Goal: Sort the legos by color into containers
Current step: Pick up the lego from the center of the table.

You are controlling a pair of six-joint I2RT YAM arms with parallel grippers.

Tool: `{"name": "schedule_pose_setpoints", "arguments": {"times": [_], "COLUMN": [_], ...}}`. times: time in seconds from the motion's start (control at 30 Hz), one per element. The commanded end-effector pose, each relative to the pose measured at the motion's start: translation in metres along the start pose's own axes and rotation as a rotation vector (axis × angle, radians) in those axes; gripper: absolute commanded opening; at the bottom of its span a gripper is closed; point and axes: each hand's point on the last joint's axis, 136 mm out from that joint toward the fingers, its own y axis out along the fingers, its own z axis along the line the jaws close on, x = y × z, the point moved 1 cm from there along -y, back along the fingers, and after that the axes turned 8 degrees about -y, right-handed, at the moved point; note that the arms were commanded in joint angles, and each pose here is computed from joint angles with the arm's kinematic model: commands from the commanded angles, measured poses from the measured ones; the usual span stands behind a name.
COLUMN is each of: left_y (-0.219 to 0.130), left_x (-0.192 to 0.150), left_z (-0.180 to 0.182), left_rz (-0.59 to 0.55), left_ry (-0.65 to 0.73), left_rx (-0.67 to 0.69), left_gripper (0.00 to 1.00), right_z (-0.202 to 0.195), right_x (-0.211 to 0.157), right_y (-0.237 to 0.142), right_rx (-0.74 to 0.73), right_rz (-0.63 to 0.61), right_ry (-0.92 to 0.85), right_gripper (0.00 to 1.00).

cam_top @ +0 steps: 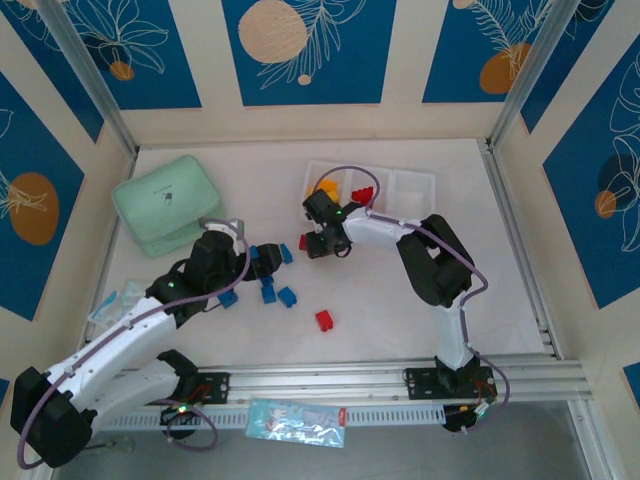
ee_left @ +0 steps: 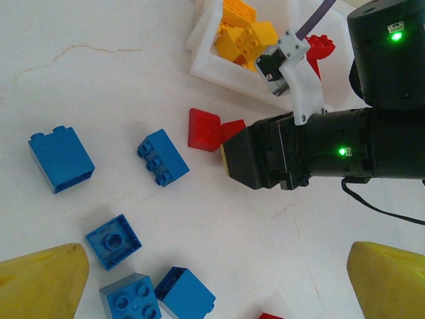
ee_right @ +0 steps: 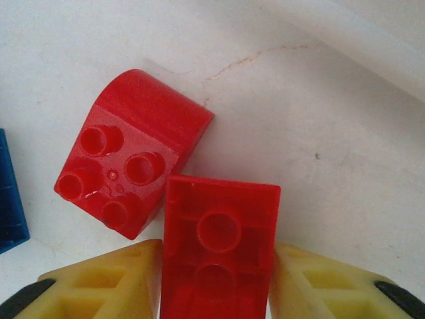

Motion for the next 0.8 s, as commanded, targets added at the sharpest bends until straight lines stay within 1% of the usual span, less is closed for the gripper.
{"name": "schedule_pose_setpoints", "arguments": {"times": [0.0,0.1,0.23,0.33,0.47,0.63,0.77], "left_y": [0.0,0.0,-0.002,-0.003,-0.002,0.006,0.015], "left_x": [0.0,0.0,0.003,0.006,0.01,0.017,0.021], "left_z": [0.008,0.007,0.004,0.0,-0.008,-0.025,-0.036], "left_rz": [-0.003,-0.004,-0.005,-0.011,-0.016,-0.002,0.011], "left_ry": [0.003,0.003,0.008,0.009,0.017,0.019,0.018], "left_rx": [0.027,0.025,0.018,0.008,-0.015,-0.06,-0.09], "left_gripper": [0.99,0.99,0.99,0.99,0.99,0.99,0.99], "right_z": [0.002,0.002,0.001,-0.003,-0.015,-0.045,-0.077], "right_x": [-0.001,-0.003,-0.008,-0.013,-0.012,0.008,0.026], "right_y": [-0.007,-0.014,-0.028,-0.042,-0.066,-0.104,-0.12], "right_rx": [-0.006,-0.001,0.005,0.013,0.005,-0.046,-0.079], "right_rz": [0.004,0.001,-0.015,-0.025,-0.056,-0.131,-0.179], "right_ry": [-0.015,-0.009,0.007,0.028,0.064,0.125,0.189], "right_gripper": [0.41,0.35,0.3,0.29,0.29,0.29,0.29]}}
